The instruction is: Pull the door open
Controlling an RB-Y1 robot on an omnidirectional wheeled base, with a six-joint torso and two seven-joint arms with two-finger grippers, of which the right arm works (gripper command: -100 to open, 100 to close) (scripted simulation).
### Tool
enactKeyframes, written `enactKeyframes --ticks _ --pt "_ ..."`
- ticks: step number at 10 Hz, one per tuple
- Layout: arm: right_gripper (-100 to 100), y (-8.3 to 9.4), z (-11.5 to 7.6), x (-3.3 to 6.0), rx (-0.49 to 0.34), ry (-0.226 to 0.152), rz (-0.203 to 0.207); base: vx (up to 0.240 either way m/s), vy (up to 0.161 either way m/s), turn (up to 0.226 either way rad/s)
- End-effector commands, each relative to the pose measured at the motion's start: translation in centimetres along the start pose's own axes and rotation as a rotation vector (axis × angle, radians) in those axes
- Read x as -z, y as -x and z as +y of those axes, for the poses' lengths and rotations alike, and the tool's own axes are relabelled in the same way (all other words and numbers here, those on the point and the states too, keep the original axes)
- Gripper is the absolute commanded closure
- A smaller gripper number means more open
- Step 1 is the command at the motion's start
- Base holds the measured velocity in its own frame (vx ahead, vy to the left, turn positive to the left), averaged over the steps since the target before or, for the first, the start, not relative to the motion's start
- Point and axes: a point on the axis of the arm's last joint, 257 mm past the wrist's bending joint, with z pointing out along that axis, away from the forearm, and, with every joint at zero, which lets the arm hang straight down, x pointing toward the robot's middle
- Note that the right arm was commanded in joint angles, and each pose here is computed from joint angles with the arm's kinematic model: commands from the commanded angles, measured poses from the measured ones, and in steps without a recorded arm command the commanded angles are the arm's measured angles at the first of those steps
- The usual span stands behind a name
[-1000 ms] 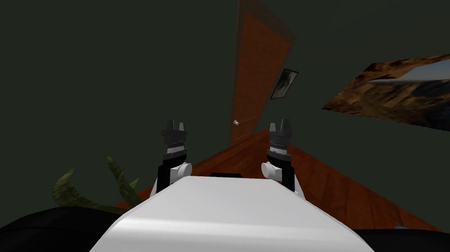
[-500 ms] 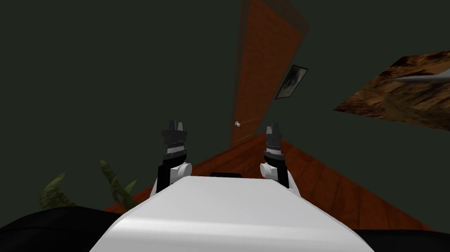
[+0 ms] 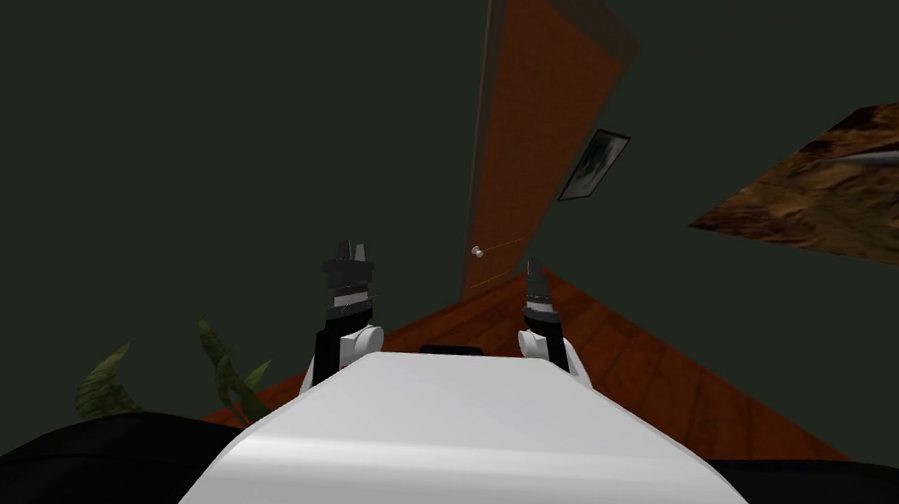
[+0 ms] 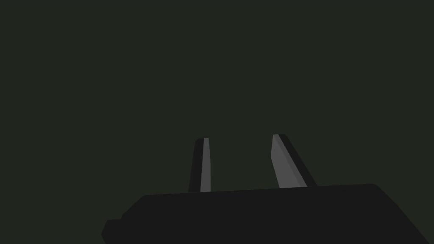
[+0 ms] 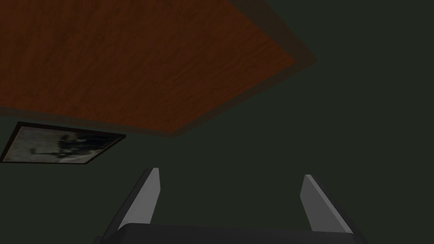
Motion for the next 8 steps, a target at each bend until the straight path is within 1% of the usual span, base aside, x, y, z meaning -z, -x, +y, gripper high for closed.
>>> enactKeyframes --ticks 1,3,5,7,8 --pt "-100 -0.5 -0.8 0.19 0.025 -0.009 0.012 0.071 -0.018 0.031" --pt "-100 -1.7 -2.6 1.12 0.097 -0.031 0.048 0.069 -0.015 0.064" --pt "-100 -2.8 -4.2 2.03 0.172 -0.045 0.084 0.091 -0.043 0.092" --pt "-100 -4.0 -5.9 3.15 0.246 -0.061 0.126 0.096 -0.043 0.082" --pt "-100 -4.2 -6.4 3.44 0.246 -0.072 0.132 0.064 -0.024 0.022"
